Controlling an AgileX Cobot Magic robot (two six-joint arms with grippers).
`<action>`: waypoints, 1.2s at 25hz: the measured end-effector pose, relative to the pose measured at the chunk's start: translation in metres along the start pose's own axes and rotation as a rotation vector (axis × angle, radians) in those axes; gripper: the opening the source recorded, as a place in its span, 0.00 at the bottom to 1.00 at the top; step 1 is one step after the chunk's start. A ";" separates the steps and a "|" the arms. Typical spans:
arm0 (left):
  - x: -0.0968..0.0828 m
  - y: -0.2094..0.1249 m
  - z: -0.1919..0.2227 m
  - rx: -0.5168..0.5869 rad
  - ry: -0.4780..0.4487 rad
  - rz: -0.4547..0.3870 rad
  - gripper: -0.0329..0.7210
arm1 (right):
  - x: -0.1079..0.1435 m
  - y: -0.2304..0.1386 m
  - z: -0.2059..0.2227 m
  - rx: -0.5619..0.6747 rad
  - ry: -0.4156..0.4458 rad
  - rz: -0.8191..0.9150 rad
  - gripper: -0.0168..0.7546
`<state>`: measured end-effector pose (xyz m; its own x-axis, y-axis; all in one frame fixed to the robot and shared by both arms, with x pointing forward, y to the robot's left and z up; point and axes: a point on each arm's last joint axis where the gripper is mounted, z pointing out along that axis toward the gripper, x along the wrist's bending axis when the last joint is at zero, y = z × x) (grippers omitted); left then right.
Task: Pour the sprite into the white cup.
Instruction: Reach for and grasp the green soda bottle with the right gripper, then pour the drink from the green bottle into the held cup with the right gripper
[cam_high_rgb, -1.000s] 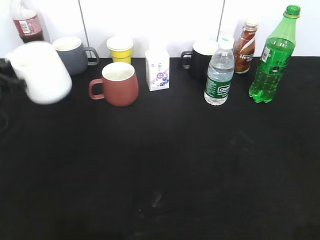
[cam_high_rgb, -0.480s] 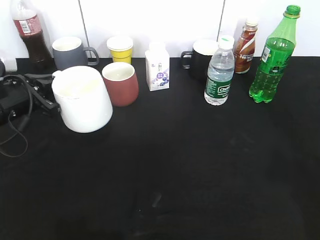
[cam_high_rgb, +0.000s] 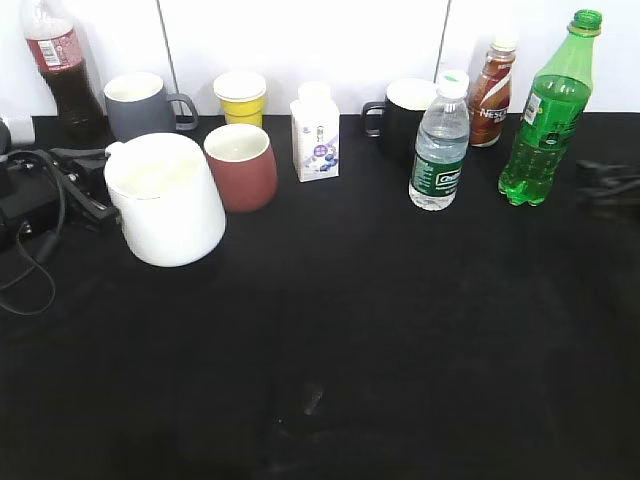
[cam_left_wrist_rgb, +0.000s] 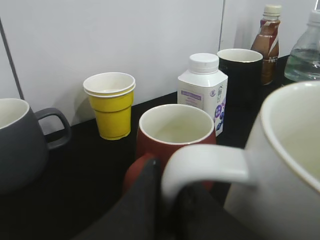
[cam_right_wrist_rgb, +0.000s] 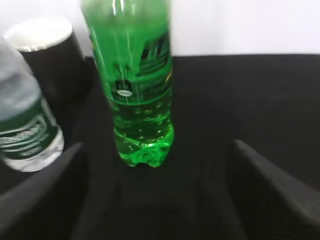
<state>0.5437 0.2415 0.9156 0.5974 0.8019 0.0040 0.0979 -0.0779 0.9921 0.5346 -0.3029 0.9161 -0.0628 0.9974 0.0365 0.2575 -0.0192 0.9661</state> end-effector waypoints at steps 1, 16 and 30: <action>0.000 0.000 0.000 0.000 -0.001 0.000 0.11 | 0.002 -0.006 0.012 0.014 0.013 -0.002 0.87; 0.000 0.000 0.000 0.001 -0.003 0.000 0.11 | 0.015 -0.040 0.134 -0.013 0.041 0.011 0.88; 0.000 0.000 0.000 0.000 -0.002 0.000 0.11 | 0.018 -0.043 0.146 -0.004 0.085 -0.069 0.68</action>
<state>0.5435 0.2414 0.9155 0.5990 0.8008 0.0035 0.0983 -0.0779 0.9921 0.6632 -0.2734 0.8374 -0.1615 0.9868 -0.0090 0.2460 0.0491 0.9680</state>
